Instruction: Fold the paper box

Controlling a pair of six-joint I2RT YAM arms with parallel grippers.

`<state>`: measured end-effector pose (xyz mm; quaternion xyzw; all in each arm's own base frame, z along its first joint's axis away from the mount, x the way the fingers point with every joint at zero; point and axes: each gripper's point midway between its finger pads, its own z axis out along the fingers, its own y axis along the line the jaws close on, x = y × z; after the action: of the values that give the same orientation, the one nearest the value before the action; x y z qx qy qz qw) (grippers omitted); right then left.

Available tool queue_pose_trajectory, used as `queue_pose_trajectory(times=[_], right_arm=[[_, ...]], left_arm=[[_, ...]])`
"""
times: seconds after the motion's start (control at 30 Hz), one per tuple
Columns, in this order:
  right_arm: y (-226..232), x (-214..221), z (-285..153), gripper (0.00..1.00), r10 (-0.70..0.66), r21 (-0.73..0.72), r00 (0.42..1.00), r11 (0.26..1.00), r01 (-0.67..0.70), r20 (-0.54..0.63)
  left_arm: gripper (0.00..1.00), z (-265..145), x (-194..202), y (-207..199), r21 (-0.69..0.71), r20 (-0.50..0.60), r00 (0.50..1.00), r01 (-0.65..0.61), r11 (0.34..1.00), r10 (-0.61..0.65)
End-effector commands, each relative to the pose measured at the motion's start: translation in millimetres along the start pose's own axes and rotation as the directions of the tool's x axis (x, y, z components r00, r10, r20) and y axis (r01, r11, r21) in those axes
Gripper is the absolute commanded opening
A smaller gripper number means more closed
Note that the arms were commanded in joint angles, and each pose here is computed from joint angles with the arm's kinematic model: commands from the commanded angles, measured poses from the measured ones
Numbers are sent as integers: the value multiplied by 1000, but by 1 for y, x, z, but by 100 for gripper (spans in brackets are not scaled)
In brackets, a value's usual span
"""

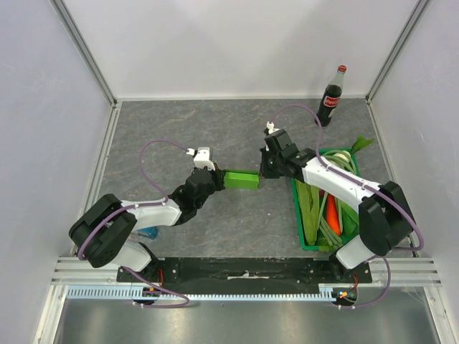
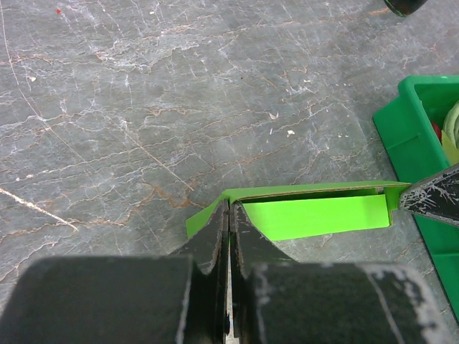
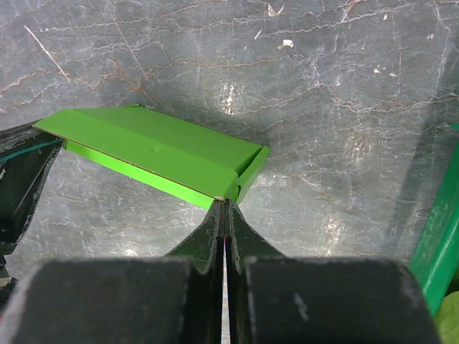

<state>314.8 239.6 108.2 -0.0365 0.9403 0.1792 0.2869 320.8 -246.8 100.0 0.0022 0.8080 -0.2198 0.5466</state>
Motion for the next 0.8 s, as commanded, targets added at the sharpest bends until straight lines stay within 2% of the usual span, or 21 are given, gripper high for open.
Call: queue_pose_trajectory(times=[0.0,0.2,0.37,0.77], right_arm=[[4,-8,-7,0,58,2,995,998,-58,79],[-2,-3,-4,0,80,10,991,997,-82,110],[-3,2,-3,0,-36,51,981,998,27,188],[-2,15,-1,0,-62,-19,952,997,70,299]], left_arm=[[2,-9,39,13,-34,-138,989,-54,998,49],[2,-7,39,11,-31,-141,989,-48,998,43],[2,-8,42,11,-27,-142,989,-48,998,44],[2,-11,51,19,-30,-132,990,-49,998,45]])
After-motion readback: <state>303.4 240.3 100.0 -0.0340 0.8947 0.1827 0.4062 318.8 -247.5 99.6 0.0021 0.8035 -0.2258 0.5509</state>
